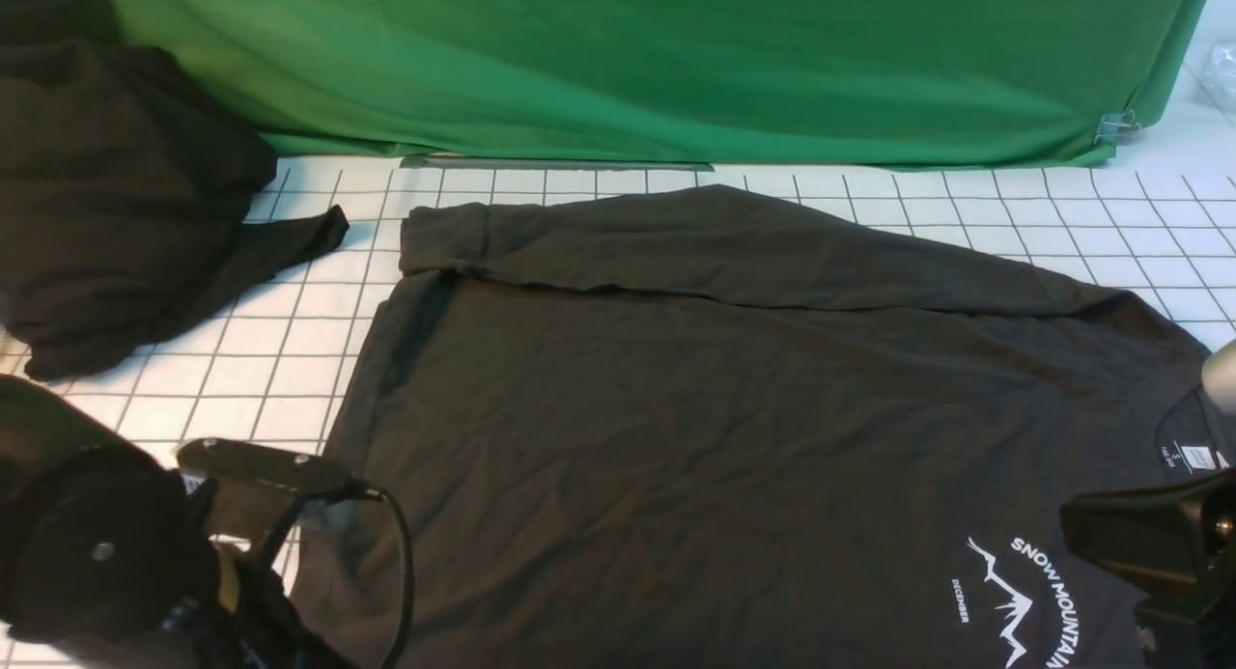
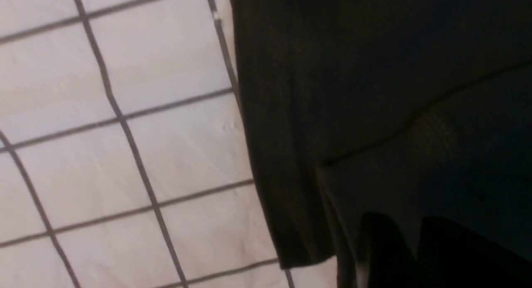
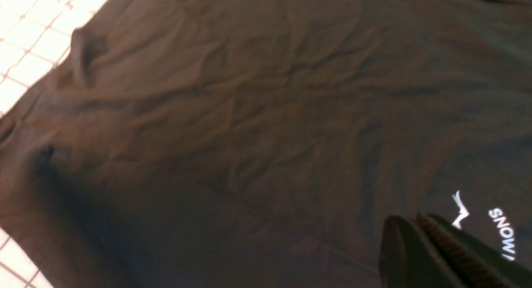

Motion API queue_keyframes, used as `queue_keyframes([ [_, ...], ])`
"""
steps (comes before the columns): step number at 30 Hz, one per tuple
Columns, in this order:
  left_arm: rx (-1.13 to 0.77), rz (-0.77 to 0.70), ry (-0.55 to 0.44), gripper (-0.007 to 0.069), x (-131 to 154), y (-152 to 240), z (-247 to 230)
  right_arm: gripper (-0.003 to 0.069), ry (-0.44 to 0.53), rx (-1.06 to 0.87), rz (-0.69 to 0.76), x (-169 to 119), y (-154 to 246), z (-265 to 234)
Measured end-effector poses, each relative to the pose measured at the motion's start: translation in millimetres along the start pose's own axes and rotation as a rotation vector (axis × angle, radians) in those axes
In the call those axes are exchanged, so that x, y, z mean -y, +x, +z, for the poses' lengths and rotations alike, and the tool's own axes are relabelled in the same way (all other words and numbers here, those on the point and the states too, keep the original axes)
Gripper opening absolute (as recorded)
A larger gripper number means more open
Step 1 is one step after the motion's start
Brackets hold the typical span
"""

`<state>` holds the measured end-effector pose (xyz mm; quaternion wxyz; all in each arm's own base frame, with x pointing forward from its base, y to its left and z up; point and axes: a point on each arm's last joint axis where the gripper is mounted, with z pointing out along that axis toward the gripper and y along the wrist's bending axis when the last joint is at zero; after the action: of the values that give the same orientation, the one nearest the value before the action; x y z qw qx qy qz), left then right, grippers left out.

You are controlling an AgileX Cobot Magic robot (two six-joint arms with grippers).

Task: Fold a long-sleeved shirt over a white checkered tablecloth.
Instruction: 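Grasp the left edge of the dark T-shirt lying flat on the table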

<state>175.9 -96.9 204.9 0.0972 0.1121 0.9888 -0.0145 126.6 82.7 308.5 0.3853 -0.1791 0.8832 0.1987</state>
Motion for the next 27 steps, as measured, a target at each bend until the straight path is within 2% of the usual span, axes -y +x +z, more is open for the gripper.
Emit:
queue_keyframes([
  [4, -0.022, 0.008, -0.027, 0.0328, 0.8, -6.0, 14.6, 0.002, -0.002, 0.016, -0.003, -0.4, -1.5, 0.2],
  [7, -0.03, 0.008, -0.024, 0.041, 3.3, -10.5, 26.5, 0.002, -0.001, 0.029, -0.003, -0.4, -2.7, 0.2],
  [10, -0.049, 0.0, -0.018, 0.0437, 5.4, -12.3, 35.0, 0.002, -0.001, 0.036, -0.003, -0.4, -3.3, 0.2],
  [14, -0.082, -0.008, -0.018, 0.0435, 7.0, -13.0, 44.6, 0.0022, -0.001, 0.043, -0.003, -0.4, -4.0, 0.2],
  [18, -0.097, -0.011, -0.014, 0.038, 8.2, -13.6, 47.0, 0.0026, -0.001, 0.044, -0.003, -0.4, -4.0, 0.2],
  [19, -0.099, -0.009, -0.008, 0.0327, 8.7, -13.5, 47.0, 0.0028, -0.001, 0.044, -0.003, -0.4, -4.0, 0.2],
  [21, -0.102, -0.01, -0.007, 0.0283, 8.8, -13.0, 46.5, 0.0029, -0.001, 0.044, -0.003, -0.4, -4.0, 0.2],
  [24, -0.119, 0.022, -0.01, 0.0089, 8.1, -8.7, 39.2, 0.0031, -0.001, 0.044, -0.003, -0.4, -4.0, 0.2],
  [27, -0.099, 0.053, 0.002, 0.0031, 9.3, -6.4, 30.3, 0.0033, -0.001, 0.044, -0.003, -0.4, -4.0, 0.2],
])
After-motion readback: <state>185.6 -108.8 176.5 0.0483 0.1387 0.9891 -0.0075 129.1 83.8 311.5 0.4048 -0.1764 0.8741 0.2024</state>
